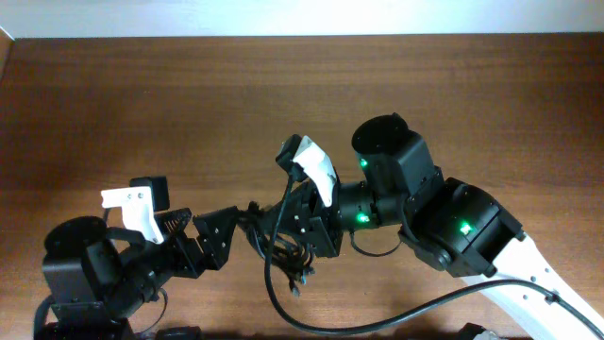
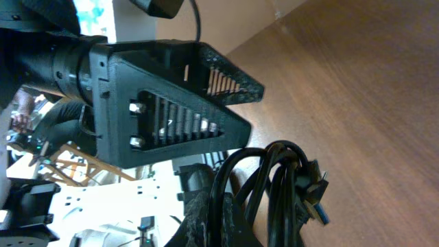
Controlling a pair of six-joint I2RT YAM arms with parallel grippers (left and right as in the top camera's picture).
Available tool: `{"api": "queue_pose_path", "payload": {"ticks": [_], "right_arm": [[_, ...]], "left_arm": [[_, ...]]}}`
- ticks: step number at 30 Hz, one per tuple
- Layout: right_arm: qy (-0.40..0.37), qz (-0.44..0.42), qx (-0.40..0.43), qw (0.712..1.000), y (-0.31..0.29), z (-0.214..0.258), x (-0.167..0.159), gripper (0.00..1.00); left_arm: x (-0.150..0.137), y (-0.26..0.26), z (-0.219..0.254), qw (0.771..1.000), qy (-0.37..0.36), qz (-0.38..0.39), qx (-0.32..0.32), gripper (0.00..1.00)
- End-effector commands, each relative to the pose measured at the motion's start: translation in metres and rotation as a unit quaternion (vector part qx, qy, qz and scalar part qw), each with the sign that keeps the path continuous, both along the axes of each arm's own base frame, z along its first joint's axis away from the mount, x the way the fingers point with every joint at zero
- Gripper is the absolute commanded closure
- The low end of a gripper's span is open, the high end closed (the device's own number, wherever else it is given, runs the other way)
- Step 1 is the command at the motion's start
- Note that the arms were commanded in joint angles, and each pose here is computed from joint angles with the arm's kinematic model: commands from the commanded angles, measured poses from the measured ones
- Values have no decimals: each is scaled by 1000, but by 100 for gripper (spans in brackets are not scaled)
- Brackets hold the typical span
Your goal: Untangle cables
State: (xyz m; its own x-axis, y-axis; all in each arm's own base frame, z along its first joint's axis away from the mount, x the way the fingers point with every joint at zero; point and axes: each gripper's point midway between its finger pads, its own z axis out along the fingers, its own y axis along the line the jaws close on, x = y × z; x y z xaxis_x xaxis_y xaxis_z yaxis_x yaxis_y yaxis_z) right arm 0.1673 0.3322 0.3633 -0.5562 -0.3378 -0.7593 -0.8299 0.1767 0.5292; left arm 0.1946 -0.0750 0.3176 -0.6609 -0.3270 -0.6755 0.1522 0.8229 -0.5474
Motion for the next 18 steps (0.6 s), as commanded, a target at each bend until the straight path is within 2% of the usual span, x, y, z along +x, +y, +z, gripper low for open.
{"api": "queue_pose_path", "payload": {"ticks": [1, 8, 14, 17, 18], "right_arm": [[0, 6, 22, 1000, 1, 18, -7, 96], [-49, 6, 70, 996, 9, 42, 2, 96], [-80, -73, 49, 993, 6, 38, 31, 96], [-80, -79, 48, 992, 6, 38, 33, 96], [-59, -86, 52, 993, 6, 39, 33, 96]], "left_arm": [[-5, -6, 4, 996, -41, -55, 51, 1], [-10, -8, -1, 991, -53, -89, 85, 1], [-17, -8, -10, 984, -55, -118, 119, 1], [-17, -8, -10, 984, -55, -118, 119, 1], [-17, -8, -10, 984, -55, -118, 119, 1]]}}
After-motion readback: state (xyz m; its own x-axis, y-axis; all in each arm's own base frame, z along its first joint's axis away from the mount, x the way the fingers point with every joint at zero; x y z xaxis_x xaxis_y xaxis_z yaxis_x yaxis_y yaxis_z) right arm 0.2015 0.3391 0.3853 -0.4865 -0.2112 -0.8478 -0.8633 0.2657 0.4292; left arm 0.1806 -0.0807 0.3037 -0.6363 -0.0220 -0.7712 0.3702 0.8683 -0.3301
